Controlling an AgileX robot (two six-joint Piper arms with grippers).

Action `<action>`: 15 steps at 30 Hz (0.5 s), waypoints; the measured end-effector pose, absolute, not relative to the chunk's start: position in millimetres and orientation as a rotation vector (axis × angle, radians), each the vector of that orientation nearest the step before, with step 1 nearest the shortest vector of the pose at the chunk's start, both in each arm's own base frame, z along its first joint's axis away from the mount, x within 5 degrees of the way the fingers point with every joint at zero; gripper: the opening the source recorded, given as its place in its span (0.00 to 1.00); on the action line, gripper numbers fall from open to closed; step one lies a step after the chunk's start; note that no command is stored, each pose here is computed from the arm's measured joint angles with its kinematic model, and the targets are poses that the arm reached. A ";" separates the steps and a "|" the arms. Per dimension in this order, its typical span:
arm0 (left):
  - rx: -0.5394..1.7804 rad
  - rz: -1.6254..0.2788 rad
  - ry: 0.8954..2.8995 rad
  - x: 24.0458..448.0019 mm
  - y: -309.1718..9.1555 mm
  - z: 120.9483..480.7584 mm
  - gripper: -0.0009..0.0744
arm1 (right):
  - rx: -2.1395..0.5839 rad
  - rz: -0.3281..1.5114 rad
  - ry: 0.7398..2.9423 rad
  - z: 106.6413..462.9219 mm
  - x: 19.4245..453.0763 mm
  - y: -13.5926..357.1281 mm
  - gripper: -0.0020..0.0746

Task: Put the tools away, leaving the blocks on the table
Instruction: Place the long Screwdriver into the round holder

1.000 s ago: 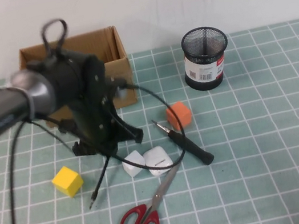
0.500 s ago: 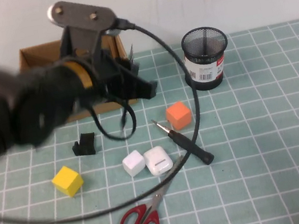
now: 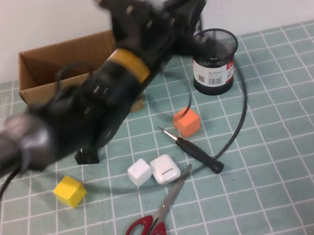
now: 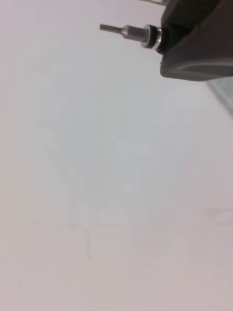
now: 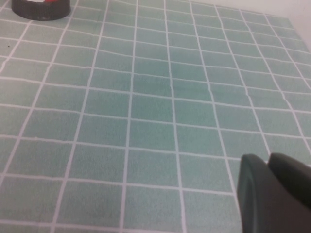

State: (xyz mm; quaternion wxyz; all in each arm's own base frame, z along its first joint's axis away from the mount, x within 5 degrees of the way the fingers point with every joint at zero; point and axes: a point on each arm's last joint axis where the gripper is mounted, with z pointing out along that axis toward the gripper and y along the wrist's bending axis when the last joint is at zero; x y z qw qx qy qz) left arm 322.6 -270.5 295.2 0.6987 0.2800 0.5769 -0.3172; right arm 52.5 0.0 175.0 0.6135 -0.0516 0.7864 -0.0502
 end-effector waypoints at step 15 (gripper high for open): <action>0.636 -0.721 1.318 406.3 -335.4 256.7 0.09 | -0.119 -0.116 1.813 175.0 52.5 0.0 0.02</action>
